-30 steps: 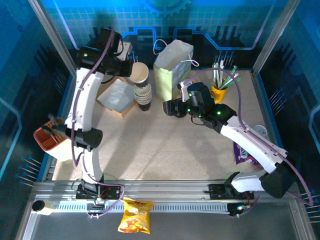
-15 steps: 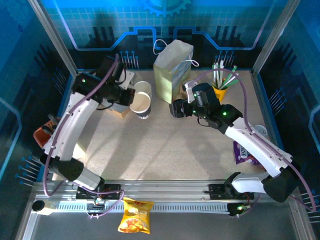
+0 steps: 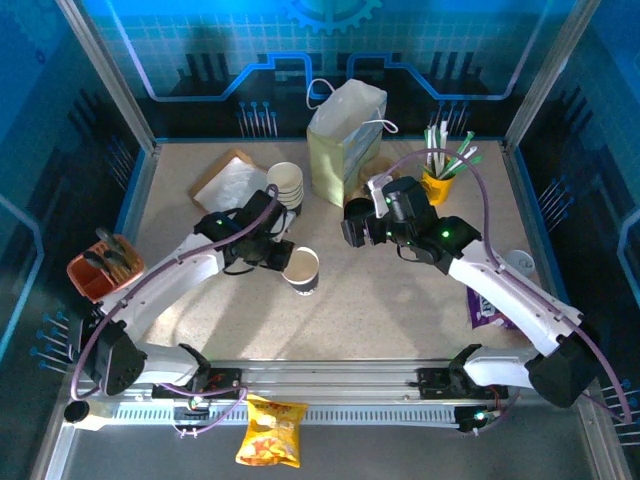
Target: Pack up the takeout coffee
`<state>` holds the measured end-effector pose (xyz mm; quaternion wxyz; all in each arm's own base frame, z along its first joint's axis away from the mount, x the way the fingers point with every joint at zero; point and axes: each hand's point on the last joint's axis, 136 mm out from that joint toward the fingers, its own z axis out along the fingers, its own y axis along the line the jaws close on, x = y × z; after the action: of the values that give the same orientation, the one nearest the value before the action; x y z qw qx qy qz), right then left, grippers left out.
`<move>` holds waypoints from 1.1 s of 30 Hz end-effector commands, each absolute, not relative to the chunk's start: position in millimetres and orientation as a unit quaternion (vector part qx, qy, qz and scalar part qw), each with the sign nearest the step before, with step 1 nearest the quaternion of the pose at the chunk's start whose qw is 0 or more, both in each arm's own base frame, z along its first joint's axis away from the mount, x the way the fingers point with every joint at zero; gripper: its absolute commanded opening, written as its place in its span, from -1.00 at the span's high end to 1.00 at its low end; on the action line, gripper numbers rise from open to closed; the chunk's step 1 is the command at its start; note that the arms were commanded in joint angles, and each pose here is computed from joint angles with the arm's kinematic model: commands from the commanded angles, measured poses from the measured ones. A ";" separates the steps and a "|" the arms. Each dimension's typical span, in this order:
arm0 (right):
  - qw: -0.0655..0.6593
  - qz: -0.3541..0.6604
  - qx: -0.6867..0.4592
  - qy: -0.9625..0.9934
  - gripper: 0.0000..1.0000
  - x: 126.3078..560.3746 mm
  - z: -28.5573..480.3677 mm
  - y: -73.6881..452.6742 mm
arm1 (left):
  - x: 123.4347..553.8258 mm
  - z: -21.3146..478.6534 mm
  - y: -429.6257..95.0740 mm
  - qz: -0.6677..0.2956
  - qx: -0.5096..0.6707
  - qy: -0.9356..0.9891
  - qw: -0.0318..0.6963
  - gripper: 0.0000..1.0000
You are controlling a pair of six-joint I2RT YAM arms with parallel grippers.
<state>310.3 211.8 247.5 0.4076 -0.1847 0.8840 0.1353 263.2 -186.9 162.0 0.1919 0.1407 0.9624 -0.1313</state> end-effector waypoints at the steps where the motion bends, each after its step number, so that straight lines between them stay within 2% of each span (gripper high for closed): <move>1: 0.416 0.130 -0.171 0.884 -0.99 308.9 249.8 201.8 | 280.0 156.3 -196.9 -0.139 0.125 0.957 0.223 1.00; 7: 0.413 0.128 -0.164 0.887 -0.98 306.1 243.7 198.0 | 276.6 129.5 -194.0 -0.120 0.130 0.964 0.200 0.98; 21: 0.401 0.131 -0.159 0.893 -0.99 303.4 235.1 199.9 | 263.1 104.1 -190.7 -0.103 0.141 0.971 0.162 0.76; 24: 0.400 0.130 -0.160 0.893 -0.99 301.9 235.2 199.6 | 262.6 107.8 -192.4 -0.109 0.141 0.971 0.162 0.55; 28: 0.403 0.129 -0.160 0.892 -0.99 299.4 239.5 197.8 | 266.4 132.6 -195.9 -0.126 0.142 0.963 0.189 0.05; 33: 0.417 0.130 -0.162 0.885 -0.99 297.7 249.2 195.3 | 281.0 187.5 -192.4 -0.152 0.131 0.944 0.261 -0.28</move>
<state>301.6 201.8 241.6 0.4064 -0.1666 0.8883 0.1339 270.9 -192.0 138.0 0.2018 0.1357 0.9619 -0.1248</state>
